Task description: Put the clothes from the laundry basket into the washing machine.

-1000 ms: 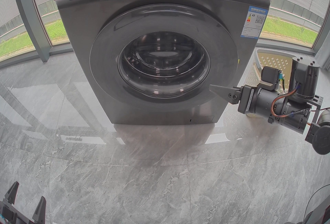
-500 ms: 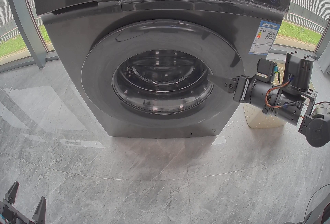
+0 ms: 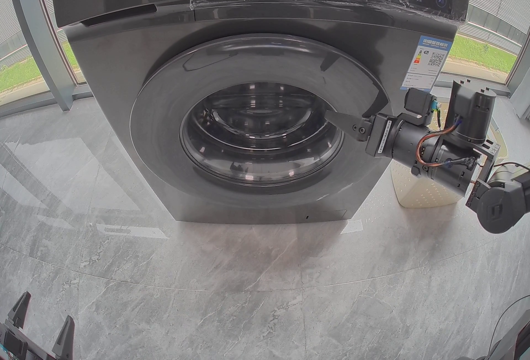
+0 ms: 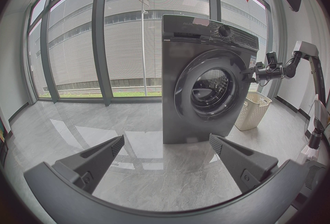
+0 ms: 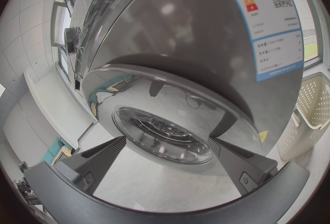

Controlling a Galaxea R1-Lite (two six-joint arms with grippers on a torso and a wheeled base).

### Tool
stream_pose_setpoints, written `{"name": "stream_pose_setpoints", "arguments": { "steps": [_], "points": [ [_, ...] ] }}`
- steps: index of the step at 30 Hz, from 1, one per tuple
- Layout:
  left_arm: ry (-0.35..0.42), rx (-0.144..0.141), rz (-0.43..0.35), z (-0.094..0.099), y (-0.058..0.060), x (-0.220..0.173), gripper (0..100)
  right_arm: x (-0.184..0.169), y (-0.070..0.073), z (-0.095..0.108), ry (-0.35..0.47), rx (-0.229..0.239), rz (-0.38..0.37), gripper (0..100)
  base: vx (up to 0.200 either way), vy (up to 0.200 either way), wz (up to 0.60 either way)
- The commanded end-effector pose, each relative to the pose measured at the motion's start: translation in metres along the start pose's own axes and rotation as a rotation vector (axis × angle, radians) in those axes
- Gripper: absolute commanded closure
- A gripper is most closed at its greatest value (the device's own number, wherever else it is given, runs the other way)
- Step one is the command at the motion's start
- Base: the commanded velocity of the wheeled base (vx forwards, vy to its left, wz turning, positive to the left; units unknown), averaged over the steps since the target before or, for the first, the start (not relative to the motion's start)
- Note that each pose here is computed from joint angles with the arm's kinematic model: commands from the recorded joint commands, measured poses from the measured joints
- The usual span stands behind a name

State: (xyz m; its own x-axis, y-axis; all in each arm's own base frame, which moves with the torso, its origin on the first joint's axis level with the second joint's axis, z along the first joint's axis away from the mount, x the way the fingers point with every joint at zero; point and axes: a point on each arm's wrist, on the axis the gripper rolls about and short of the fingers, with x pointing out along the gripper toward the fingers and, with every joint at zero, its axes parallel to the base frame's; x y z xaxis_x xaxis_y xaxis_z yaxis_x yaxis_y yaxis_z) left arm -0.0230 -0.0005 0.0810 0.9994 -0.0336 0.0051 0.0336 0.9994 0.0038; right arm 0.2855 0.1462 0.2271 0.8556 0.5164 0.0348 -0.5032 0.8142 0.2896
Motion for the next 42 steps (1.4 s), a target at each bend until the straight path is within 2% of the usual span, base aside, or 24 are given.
{"name": "stream_pose_setpoints", "arguments": {
  "steps": [1, 3, 6, 10, 12, 15, 19, 21, 25, 30, 32, 37, 38, 40, 42],
  "points": [
    [0.008, -0.001, 0.000, -0.005, 0.000, 0.001, 0, 0.009, -0.008, -0.008, -0.013, -0.009, -0.033, 0, 0.000, 0.000, 0.00],
    [0.007, -0.001, 0.000, -0.005, 0.000, 0.001, 0, 0.004, -0.004, -0.011, 0.006, -0.006, -0.031, 0, 0.000, 0.000, 0.00],
    [0.008, -0.002, 0.000, -0.005, 0.000, 0.001, 0, -0.021, 0.007, -0.005, 0.008, -0.007, -0.004, 0, 0.000, 0.000, 0.00],
    [0.007, -0.002, 0.000, -0.005, 0.000, 0.001, 0, -0.079, 0.041, -0.009, 0.082, -0.005, 0.105, 0, 0.000, 0.000, 0.00],
    [0.008, -0.002, 0.000, -0.005, 0.000, 0.001, 0, -0.116, 0.052, -0.013, 0.118, -0.018, 0.165, 0, 0.000, 0.000, 0.00],
    [0.007, -0.002, 0.000, -0.005, 0.000, 0.001, 0, -0.159, 0.044, -0.018, 0.119, -0.065, 0.175, 0, 0.000, 0.000, 0.00],
    [0.007, -0.002, 0.000, -0.005, 0.000, 0.001, 0, -0.211, 0.017, -0.036, 0.078, -0.151, 0.071, 0, 0.000, 0.000, 0.00],
    [0.007, -0.002, 0.000, -0.005, 0.000, 0.001, 0, -0.237, 0.009, -0.040, 0.009, -0.172, 0.015, 0, 0.000, 0.000, 0.00],
    [0.008, -0.002, 0.000, -0.005, 0.000, 0.001, 0, -0.273, 0.001, -0.049, -0.079, -0.198, -0.095, 0, 0.000, 0.000, 0.00],
    [0.008, -0.002, -0.002, -0.005, 0.000, 0.001, 0, -0.309, 0.003, -0.056, -0.171, -0.249, -0.243, 0, 0.000, 0.000, 0.00],
    [0.008, -0.004, -0.002, -0.005, 0.000, 0.001, 0, -0.316, 0.004, -0.060, -0.195, -0.258, -0.276, 0, 0.000, 0.000, 0.00],
    [0.008, -0.007, 0.000, -0.005, 0.000, 0.001, 0, -0.328, 0.004, -0.079, -0.232, -0.269, -0.272, 0, 0.000, 0.000, 0.00],
    [0.008, -0.008, 0.000, -0.005, 0.000, 0.001, 0, -0.333, 0.003, -0.088, -0.240, -0.271, -0.270, 0, 0.000, 0.000, 0.00],
    [0.007, -0.008, 0.000, -0.005, 0.000, 0.001, 0, -0.334, 0.002, -0.092, -0.243, -0.271, -0.274, 0, 0.000, 0.000, 0.00],
    [0.008, -0.008, -0.002, -0.005, 0.000, 0.001, 0, -0.337, -0.002, -0.109, -0.226, -0.271, -0.320, 0, 0.000, 0.000, 0.00]
  ]
}}
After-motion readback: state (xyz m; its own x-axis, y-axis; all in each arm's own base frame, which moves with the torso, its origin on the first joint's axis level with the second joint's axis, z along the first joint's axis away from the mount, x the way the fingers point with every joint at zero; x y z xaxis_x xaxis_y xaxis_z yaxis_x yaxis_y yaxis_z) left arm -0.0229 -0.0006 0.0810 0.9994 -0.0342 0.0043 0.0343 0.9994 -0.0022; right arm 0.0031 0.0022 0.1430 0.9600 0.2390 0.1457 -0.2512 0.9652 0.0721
